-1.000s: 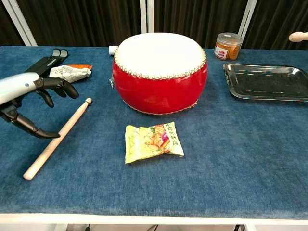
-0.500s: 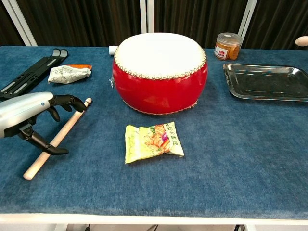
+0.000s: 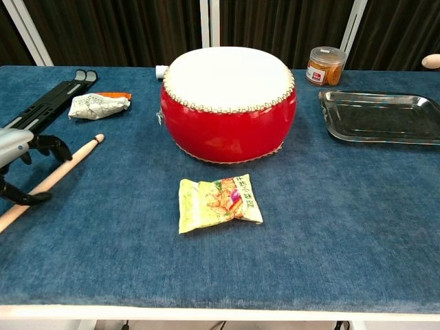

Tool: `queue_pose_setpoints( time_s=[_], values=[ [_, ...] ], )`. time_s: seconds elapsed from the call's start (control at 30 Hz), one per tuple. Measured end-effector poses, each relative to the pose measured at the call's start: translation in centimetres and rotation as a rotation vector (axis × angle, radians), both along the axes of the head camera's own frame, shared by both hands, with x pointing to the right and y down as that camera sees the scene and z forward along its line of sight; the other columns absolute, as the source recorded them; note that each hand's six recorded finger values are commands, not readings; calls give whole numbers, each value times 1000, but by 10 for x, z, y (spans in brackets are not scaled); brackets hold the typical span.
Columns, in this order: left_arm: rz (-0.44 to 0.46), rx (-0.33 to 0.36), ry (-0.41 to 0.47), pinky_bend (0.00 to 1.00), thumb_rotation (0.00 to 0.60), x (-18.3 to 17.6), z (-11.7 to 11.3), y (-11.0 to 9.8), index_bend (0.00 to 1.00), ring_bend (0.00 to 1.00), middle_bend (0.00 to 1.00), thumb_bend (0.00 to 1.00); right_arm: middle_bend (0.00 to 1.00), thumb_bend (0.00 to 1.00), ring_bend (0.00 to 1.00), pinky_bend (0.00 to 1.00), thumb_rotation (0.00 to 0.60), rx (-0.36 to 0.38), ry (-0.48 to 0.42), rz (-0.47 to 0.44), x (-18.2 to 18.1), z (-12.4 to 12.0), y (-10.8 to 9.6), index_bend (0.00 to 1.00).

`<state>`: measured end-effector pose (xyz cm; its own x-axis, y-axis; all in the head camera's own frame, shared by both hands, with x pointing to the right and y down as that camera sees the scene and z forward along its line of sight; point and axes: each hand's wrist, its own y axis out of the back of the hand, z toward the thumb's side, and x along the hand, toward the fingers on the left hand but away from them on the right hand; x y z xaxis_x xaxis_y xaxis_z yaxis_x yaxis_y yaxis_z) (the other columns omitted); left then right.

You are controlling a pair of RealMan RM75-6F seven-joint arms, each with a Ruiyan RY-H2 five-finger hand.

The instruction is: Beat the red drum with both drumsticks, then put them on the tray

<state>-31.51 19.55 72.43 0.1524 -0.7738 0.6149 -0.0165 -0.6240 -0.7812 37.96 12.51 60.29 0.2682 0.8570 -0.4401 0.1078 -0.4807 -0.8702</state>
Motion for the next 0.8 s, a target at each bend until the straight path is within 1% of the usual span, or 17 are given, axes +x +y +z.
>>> queue_pose_setpoints(
  time_s=[0.1, 0.23, 0.3, 0.37, 0.47, 0.5, 0.57, 0.63, 0.7, 0.8],
  values=[
    [-24, -12, -13, 338, 600, -14, 0, -3, 471, 358, 464, 428, 1000, 901, 1000, 1000, 600, -1, -1, 5, 1, -1, 0, 1000],
    [-32, -24, -42, 338, 600, -28, -1, -3, 474, 359, 462, 445, 1000, 901, 1000, 1000, 600, -3, -8, 12, 2, -1, 1, 1000],
    [-29, -29, -57, 338, 600, -34, -1, -3, 463, 358, 448, 445, 1000, 901, 1000, 1000, 600, -2, -10, 15, 2, -1, 1, 1000],
    [-39, -26, -55, 338, 600, -36, -3, -4, 415, 348, 416, 431, 1000, 901, 1000, 1000, 600, -3, -11, 17, 3, -1, 2, 1000],
    [-73, -15, -24, 339, 600, -36, -7, -6, 357, 328, 370, 389, 1000, 900, 1000, 1000, 600, -3, -11, 20, 4, -1, 2, 1000],
    [-92, -12, -1, 340, 600, -35, -9, -8, 344, 319, 351, 374, 1000, 900, 1000, 1000, 600, -2, -12, 21, 4, -1, 2, 1000],
    [-129, -9, 45, 343, 600, -33, -12, -10, 341, 302, 326, 370, 1000, 901, 1000, 1000, 600, -1, -14, 22, 4, -2, 2, 1000],
    [-179, -6, 111, 345, 600, -26, -16, -16, 353, 281, 303, 369, 1000, 901, 1000, 1000, 600, 3, -16, 23, 4, -3, 1, 1000],
    [-213, 0, 151, 346, 600, -20, -17, -20, 366, 251, 275, 360, 1000, 901, 1000, 1000, 600, 4, -19, 24, 5, -3, 1, 1000],
    [-221, 7, 135, 346, 600, -14, -15, -22, 386, 221, 245, 348, 1000, 901, 1000, 1000, 600, 4, -22, 28, 6, -4, 1, 1000]
  ],
)
